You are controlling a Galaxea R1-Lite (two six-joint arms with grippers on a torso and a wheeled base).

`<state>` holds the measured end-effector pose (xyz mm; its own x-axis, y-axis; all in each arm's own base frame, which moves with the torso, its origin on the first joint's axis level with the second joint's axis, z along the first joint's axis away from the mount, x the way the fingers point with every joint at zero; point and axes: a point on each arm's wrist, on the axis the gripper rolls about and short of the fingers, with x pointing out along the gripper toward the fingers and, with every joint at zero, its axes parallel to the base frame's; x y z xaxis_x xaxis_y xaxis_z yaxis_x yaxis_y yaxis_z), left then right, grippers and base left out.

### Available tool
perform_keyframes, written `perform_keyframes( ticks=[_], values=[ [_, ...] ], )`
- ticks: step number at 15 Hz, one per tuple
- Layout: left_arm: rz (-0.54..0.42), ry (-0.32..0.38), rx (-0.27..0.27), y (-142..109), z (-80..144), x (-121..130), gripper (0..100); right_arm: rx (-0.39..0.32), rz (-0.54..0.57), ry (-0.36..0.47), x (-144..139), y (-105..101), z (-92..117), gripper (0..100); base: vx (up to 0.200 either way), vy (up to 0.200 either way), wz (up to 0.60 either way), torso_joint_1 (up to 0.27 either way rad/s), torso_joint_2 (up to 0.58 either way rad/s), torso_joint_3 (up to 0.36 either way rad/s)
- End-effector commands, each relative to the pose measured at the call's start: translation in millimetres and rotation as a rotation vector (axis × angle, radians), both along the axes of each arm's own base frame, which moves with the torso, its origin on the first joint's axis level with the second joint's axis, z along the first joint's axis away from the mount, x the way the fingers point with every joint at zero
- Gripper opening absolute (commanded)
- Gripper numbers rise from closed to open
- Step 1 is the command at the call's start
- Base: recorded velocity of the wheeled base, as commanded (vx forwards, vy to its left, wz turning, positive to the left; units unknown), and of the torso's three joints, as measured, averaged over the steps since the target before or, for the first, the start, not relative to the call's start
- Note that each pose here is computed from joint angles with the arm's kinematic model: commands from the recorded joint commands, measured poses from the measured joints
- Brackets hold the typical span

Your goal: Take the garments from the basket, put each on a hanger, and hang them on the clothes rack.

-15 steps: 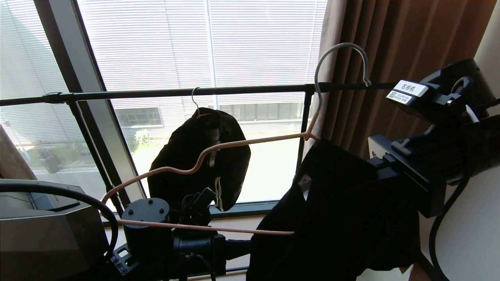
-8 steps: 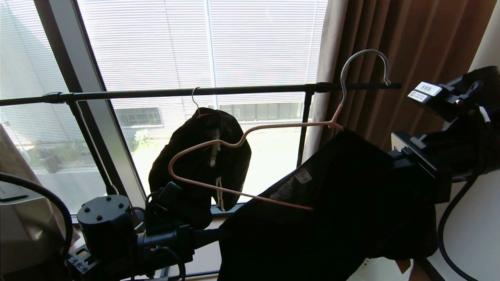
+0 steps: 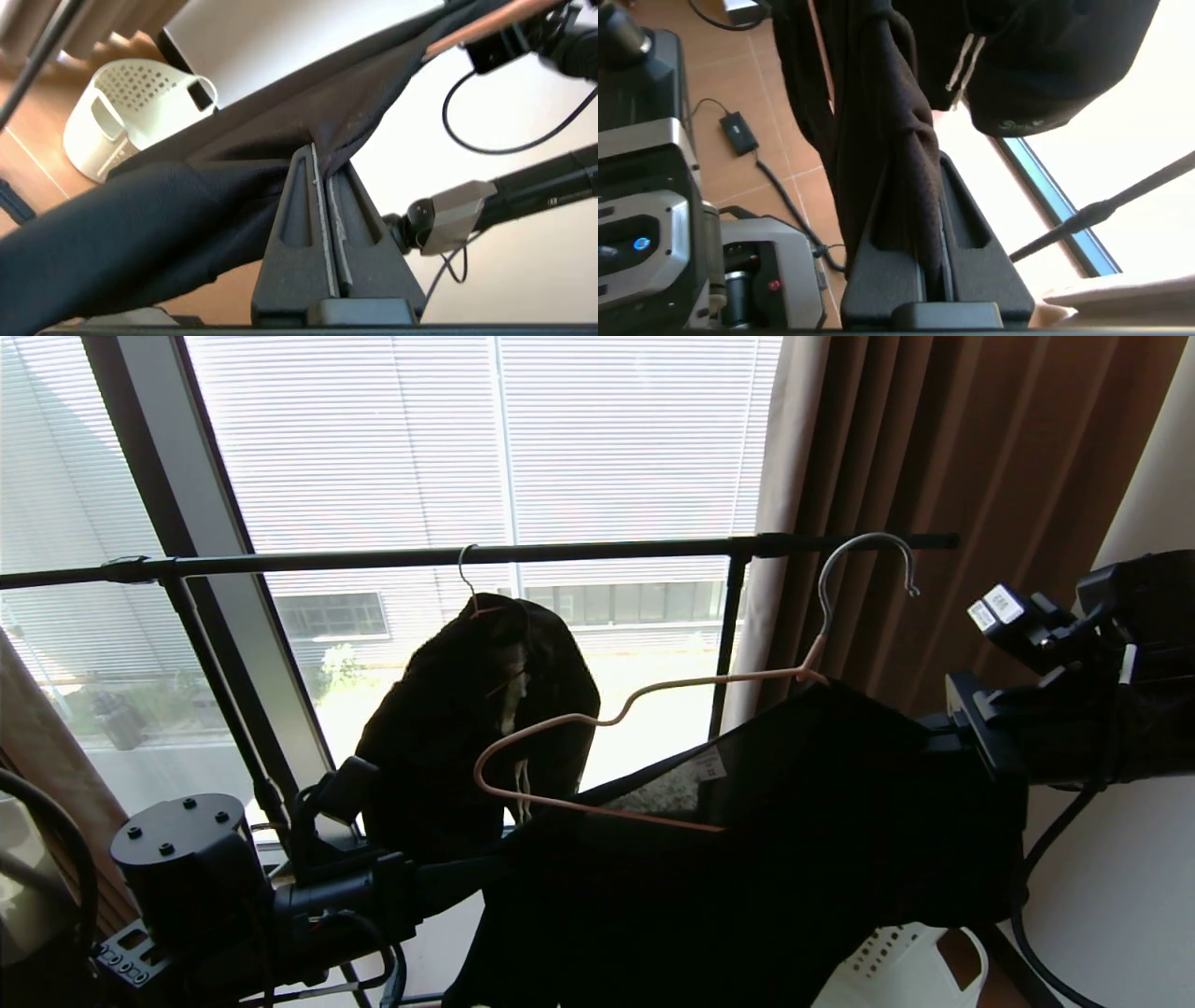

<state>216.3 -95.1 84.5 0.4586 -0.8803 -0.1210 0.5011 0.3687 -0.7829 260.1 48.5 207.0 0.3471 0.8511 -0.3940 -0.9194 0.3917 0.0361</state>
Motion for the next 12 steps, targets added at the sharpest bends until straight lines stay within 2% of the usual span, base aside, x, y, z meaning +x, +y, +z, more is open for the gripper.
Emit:
perform_keyframes(
  ticks=[1, 6, 8, 12],
  values=[
    [0.022, -0.006, -0.003, 5, 2, 2, 0, -0.003, -0.029, 0.01, 1, -7, -5, 0, 0.0, 0.0, 0.0, 0.0, 0.0, 0.0],
    [0.055, -0.014, -0.005, 12, 3, 6, 0, -0.021, -0.083, -0.003, 3, -17, -19, 0, 0.0, 0.0, 0.0, 0.0, 0.0, 0.0],
    [0.059, -0.018, -0.006, 13, 4, 6, 0, -0.055, -0.132, -0.043, 5, -24, -28, 0, 0.0, 0.0, 0.0, 0.0, 0.0, 0.0],
    [0.062, -0.021, -0.007, 14, 4, 6, 0, -0.061, -0.167, -0.074, 7, -32, -30, 0, 0.0, 0.0, 0.0, 0.0, 0.0, 0.0]
  ],
)
